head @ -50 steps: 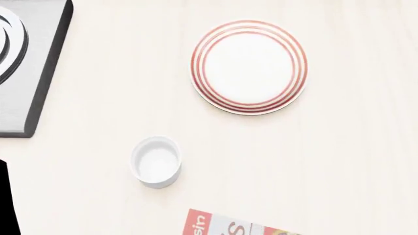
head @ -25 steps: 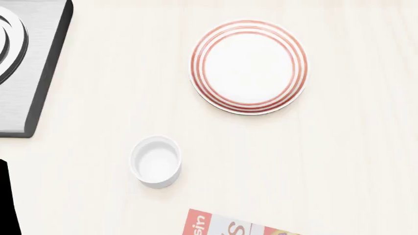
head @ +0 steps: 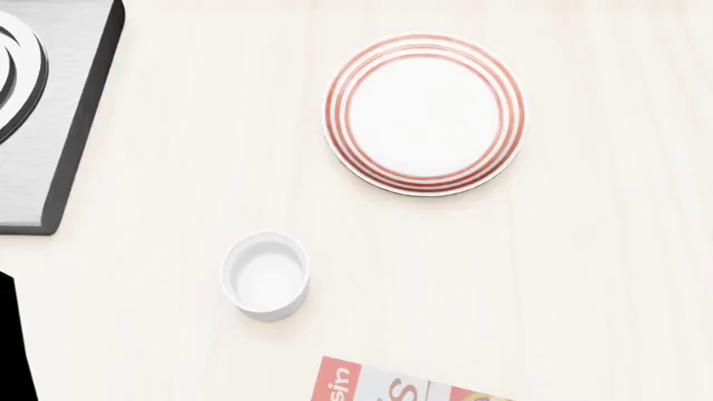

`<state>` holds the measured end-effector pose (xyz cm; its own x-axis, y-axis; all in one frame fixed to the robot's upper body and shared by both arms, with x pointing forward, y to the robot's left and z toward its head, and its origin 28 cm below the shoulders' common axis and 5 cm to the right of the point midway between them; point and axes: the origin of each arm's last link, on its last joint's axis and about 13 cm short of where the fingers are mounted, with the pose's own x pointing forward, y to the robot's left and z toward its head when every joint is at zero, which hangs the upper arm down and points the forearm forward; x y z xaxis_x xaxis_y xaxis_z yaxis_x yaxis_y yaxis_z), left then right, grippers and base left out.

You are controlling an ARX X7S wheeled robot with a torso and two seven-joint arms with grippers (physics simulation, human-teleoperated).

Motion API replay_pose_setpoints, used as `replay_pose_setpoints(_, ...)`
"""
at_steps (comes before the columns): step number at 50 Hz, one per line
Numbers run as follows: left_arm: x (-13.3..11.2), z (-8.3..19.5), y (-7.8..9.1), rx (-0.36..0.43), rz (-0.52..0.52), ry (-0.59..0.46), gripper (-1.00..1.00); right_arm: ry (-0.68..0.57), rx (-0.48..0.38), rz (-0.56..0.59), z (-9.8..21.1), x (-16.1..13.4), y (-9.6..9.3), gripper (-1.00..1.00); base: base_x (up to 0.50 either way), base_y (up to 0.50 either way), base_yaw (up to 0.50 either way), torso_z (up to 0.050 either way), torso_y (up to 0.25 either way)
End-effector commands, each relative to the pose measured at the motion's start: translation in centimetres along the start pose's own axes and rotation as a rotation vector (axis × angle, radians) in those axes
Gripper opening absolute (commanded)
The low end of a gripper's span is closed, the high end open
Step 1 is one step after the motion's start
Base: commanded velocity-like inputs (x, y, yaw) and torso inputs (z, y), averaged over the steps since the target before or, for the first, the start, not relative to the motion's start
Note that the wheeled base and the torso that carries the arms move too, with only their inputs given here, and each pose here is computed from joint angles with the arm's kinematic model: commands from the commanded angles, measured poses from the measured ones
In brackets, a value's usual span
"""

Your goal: Pick the akita bowl on the cookies box and place it on the plate.

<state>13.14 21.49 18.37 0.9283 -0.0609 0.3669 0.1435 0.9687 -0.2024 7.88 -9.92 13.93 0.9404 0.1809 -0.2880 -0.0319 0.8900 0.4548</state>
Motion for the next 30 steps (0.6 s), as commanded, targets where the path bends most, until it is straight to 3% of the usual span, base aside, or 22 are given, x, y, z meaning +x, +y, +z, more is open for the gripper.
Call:
replay_pose_setpoints(1,0.1,0.1,0.2,0.001,0.009,-0.002,1.00,-0.034,-0.011,0.008,2.6,-0.4,0.7,-1.00,0.00,0.00,0.00,0.000,0.000)
replay_pose_setpoints(3,0.1,0.0,0.2,0.001,0.009,-0.002,1.00,-0.029,0.058,0.036,3.4,-0.5,0.9,-1.00,0.00,0.00,0.00,0.000,0.000)
replay_pose_setpoints(12,0.1,-0.1,0.2,0.001,0.010,0.002,1.00,-0.047,0.143,0.066,6.1,0.0,1.0,-1.00,0.00,0.00,0.00,0.000,0.000)
replay_pose_setpoints(15,0.2,-0.1,0.2,0.000,0.011,0.001,1.00,-0.069,0.123,0.075,7.4,0.4,1.2,-1.00,0.00,0.00,0.00,0.000,0.000)
replay_pose_setpoints(22,0.2,-0.2,0.2,0.000,0.010,0.004,1.00,-0.065,0.183,0.108,9.4,1.5,1.4,-1.00,0.00,0.00,0.00,0.000,0.000)
replay_pose_setpoints(30,0.2,-0.2,0.1,0.002,0.005,0.006,1.00,-0.066,0.189,0.125,11.1,3.5,1.7,-1.00,0.00,0.00,0.00,0.000,0.000)
